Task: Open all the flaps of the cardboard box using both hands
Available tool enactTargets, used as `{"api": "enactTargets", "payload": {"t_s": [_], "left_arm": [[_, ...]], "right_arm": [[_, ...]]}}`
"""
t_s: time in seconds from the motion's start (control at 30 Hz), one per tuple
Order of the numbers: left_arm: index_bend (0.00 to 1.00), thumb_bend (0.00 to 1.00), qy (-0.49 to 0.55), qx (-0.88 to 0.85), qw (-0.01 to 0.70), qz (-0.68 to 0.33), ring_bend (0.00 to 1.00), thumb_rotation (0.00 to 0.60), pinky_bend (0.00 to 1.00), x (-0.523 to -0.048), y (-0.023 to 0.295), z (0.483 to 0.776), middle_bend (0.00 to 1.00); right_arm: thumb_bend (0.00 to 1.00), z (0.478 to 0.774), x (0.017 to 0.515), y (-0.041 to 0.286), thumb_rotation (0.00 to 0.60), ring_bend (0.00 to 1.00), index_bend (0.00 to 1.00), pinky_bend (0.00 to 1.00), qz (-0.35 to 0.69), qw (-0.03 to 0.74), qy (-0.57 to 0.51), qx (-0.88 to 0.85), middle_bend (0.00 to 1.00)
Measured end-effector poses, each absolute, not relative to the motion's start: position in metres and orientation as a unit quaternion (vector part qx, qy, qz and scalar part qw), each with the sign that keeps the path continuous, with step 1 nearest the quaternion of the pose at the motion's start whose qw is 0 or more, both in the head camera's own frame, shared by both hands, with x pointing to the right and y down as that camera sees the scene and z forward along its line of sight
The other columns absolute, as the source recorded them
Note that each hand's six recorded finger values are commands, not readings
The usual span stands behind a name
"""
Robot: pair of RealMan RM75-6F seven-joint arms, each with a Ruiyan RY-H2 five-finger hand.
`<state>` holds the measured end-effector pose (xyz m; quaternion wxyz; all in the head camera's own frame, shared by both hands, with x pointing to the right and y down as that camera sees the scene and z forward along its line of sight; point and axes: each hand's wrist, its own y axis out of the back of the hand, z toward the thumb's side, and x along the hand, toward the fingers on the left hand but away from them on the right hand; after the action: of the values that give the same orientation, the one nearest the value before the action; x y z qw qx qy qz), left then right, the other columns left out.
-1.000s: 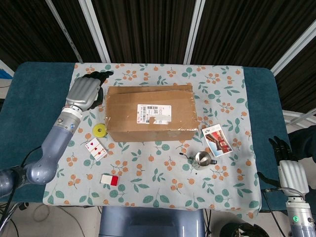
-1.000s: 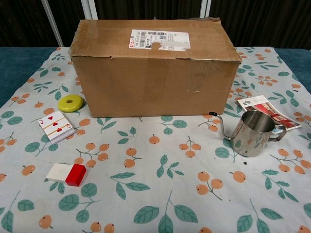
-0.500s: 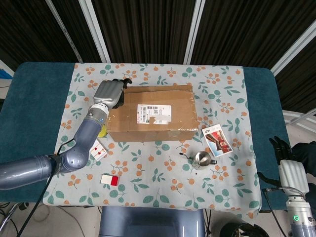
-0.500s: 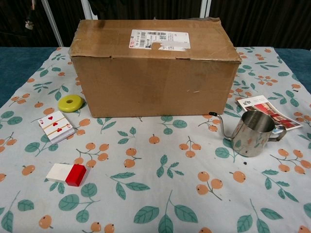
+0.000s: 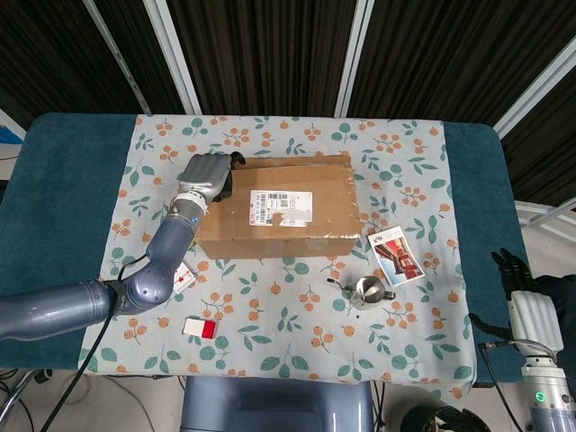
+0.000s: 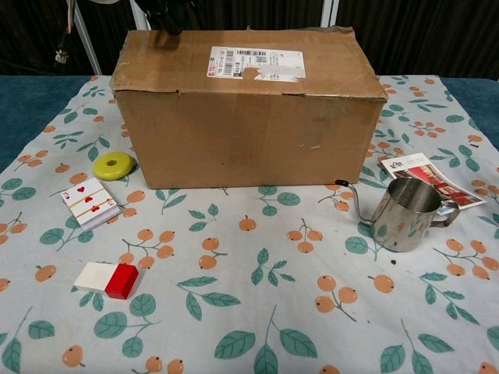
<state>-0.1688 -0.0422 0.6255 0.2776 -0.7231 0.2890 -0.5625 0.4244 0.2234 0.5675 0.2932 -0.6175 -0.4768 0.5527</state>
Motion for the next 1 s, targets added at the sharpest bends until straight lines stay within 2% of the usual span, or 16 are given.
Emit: {"api": "enactTargets", "payload": {"t_s": [0.13,0.33,0.63,1.0], "left_arm": [[0.30,0.90,0.298,-0.729,0.272,-0.553,0.34,0.600,0.46,-0.167,-0.042,0.619,0.44],[0.30,0.90,0.313,-0.745,0.252,-0.532,0.34,0.600,0.46,-0.164,-0.038,0.606,0.44],[0.29,0.90,0.327,-0.775,0.237,-0.485,0.34,0.600,0.46,-0.153,-0.029,0.570,0.44],[0.29,0.90,0.317,-0.819,0.223,-0.423,0.34,0.600,0.46,-0.134,0.002,0.522,0.44]], "right_arm": [[0.22,0.568,0.424,0.224,0.600,0.00,0.00,0.22,0.552,0.293,-0.476,-0.618,0.00],[0.22,0.568,0.424,0.223,0.600,0.00,0.00,0.22,0.552,0.292,-0.477,-0.618,0.00],[0.22,0.569,0.423,0.224,0.600,0.00,0.00,0.22,0.552,0.290,-0.477,-0.620,0.00],[0.22,0.568,0.424,0.224,0.600,0.00,0.00,0.22,0.551,0.284,-0.480,-0.620,0.00]]}}
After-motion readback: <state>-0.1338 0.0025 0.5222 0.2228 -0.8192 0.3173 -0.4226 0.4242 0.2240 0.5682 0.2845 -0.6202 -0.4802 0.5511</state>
